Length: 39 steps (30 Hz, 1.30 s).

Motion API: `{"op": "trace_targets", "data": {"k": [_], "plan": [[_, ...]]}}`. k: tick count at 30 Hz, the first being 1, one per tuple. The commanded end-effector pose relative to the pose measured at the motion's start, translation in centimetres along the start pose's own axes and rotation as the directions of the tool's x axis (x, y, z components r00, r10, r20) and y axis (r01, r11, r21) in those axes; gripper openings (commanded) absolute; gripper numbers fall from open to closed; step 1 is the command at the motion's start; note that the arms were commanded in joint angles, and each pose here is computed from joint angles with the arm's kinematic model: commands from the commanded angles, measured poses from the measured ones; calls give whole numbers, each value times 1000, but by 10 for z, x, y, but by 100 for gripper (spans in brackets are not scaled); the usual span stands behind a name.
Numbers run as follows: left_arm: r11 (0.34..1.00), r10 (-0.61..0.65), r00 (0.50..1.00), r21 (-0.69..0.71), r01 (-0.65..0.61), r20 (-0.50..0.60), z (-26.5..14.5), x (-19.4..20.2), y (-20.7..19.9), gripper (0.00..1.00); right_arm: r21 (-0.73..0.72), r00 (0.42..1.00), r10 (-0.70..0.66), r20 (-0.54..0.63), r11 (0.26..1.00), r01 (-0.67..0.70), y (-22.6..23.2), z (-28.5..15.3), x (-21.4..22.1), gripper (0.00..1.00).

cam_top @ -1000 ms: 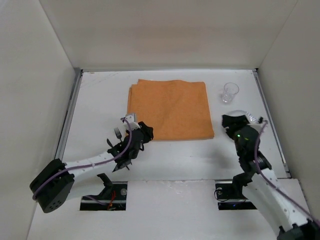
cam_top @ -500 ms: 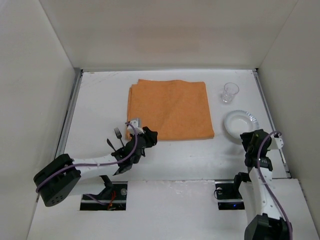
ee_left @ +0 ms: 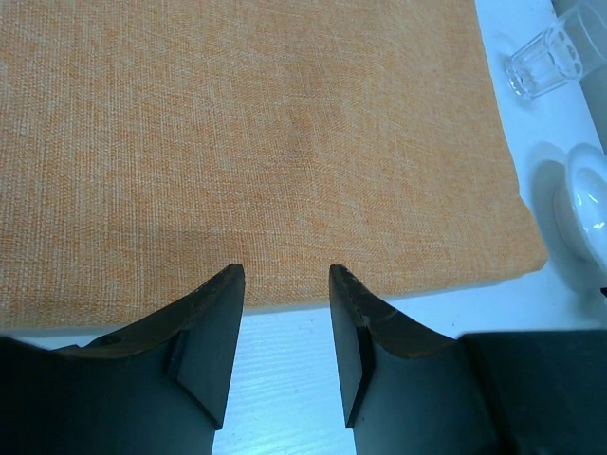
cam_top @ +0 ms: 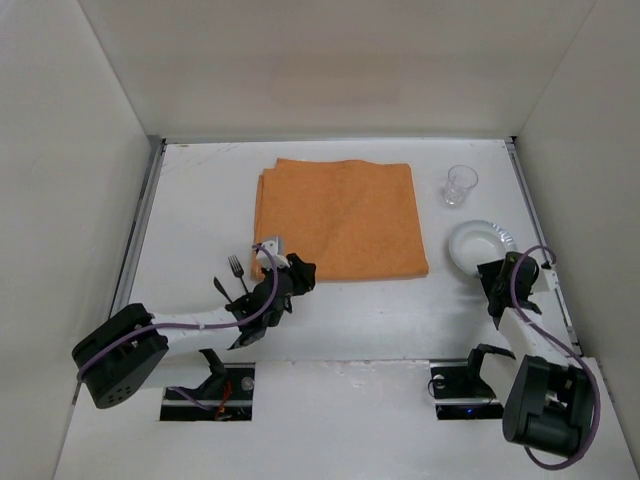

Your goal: Set the dinner table for one person

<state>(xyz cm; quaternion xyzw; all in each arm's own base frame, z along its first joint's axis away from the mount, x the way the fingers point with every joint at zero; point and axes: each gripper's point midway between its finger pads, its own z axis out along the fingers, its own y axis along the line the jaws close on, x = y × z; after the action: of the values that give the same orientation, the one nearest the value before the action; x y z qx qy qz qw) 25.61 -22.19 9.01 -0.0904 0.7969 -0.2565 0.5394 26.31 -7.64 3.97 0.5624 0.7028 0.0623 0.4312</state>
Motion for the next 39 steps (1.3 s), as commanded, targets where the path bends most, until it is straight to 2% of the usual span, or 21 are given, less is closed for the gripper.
{"op": "trace_targets", "data": {"k": [1,3,6,10,18,23,26,30,36,39], "plan": [[999,-25,999,24,25,37,1,-8,-7,39,-101,996,84,30,992,-81,21,9,-9,57],[999,-24,999,26,23,33,2,-7,-8,39,-93,995,94,12,991,-93,19,14,-2,50],[999,-25,999,31,24,32,1,-6,-10,39,-111,993,116,5,987,-115,20,18,1,30],[999,-24,999,34,23,33,2,-6,-12,39,-166,992,118,42,980,-110,32,8,-11,14],[999,-34,998,35,32,53,1,-12,-11,38,-291,979,87,185,956,-30,66,-62,-57,10],[998,-61,990,27,58,125,-4,-31,-7,38,-385,985,38,167,922,30,99,-101,-59,9],[997,-78,984,22,75,163,-7,-43,-1,37,-482,997,-41,71,873,70,143,-119,-31,9],[987,-120,953,-66,144,278,-14,-73,37,37,-636,983,-171,-62,766,93,215,-148,33,9],[969,-136,945,-156,189,296,-16,-79,70,39,-794,939,-288,-190,607,26,311,-172,122,10],[969,-139,949,-159,189,282,-14,-76,72,39,-795,924,-304,-231,607,1,333,-157,151,10]]}}
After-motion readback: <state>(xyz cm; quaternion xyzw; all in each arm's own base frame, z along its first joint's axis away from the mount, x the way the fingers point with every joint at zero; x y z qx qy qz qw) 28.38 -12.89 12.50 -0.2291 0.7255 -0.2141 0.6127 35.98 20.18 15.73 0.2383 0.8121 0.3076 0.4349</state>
